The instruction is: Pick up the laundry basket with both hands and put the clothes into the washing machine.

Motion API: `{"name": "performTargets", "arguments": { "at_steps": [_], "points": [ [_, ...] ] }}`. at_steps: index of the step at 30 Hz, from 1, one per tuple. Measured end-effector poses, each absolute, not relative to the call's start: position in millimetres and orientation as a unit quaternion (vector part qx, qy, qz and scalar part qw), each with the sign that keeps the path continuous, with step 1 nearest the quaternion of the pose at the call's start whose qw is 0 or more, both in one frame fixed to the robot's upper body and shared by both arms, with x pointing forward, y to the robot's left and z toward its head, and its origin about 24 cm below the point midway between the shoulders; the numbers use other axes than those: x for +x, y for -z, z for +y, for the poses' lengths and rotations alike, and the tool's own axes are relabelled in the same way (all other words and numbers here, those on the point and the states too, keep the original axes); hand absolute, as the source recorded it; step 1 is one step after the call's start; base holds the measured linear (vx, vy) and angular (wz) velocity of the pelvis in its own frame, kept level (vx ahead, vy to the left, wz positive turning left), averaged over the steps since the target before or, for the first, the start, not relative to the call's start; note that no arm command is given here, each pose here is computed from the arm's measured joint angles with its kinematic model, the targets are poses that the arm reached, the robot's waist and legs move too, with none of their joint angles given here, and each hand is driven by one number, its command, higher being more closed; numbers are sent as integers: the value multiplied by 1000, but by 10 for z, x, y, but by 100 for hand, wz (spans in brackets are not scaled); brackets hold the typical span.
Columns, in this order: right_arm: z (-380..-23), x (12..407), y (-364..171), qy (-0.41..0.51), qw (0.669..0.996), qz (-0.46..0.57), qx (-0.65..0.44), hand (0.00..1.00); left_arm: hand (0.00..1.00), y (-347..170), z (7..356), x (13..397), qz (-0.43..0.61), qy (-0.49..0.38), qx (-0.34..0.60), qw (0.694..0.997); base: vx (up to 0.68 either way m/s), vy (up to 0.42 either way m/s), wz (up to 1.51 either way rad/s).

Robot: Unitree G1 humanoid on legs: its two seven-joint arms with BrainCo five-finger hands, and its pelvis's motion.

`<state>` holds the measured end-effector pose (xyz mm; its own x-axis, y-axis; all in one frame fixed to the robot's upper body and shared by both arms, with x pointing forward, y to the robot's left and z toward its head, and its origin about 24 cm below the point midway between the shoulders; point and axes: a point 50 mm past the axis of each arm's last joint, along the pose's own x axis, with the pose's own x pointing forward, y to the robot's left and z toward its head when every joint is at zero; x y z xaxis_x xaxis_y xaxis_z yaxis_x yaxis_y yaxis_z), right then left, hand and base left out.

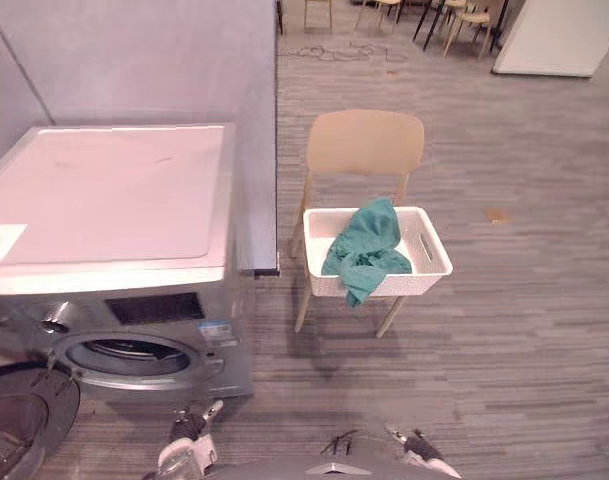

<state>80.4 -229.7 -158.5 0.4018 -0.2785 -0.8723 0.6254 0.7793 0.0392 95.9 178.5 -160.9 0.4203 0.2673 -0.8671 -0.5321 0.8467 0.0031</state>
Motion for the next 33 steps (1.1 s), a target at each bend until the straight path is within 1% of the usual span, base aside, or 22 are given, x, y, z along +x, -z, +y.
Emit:
{"name": "performTargets", "arguments": {
  "at_steps": [1,6,9,12,13,14,19,21,22,23,25,27,29,31,33],
  "points": [
    [-2333,791,1587,288,812,471,189,0,0,1638,1772,892,493,-246,-144,822,270,-629,25],
    [-2326,667,1619,296,800,487,189,0,0,1628,1900,844,489,-262,-139,820,177,-359,40],
    [-2280,629,1640,301,792,494,193,0,0,1593,1959,908,476,-257,-126,832,132,-152,67],
    [-2316,668,1627,323,787,481,211,0,0,1600,1876,925,481,-235,-118,836,126,12,70],
    [-2294,700,1628,326,786,477,219,0,0,1608,1852,927,486,-224,-112,837,132,48,55],
    [-2213,754,1636,327,784,471,236,0,0,1597,1915,953,484,-218,-100,842,146,51,45],
    [-2013,1059,1570,286,814,440,247,0,0,1594,1957,960,482,-232,-108,838,137,93,7],
    [-1950,1234,1472,261,839,406,252,0,0,1610,1905,957,493,-211,-96,839,115,95,-12],
    [-1936,1273,1437,258,845,392,255,0,0,1608,1905,966,494,-203,-87,841,179,66,5],
    [-1915,1325,1377,248,856,373,257,0,0,1596,1916,1006,492,-189,-71,847,201,16,25],
    [-1989,1315,1277,257,868,342,251,0,0,1583,1929,1048,490,-172,-53,853,238,-27,49],
    [-2156,1299,1161,285,876,302,245,0,0,1566,1965,1093,487,-159,-33,858,222,-73,74],
    [-2453,1266,944,347,879,236,227,0,0,1544,1883,1208,479,-143,-28,866,283,-158,80],
    [-2594,1225,778,376,881,196,210,0,0,1540,1797,1258,476,-145,-33,867,208,-212,63],
    [-2744,1138,572,407,881,146,191,0,0,1542,1916,1189,477,-171,-18,862,174,-356,59]
  ]
}}
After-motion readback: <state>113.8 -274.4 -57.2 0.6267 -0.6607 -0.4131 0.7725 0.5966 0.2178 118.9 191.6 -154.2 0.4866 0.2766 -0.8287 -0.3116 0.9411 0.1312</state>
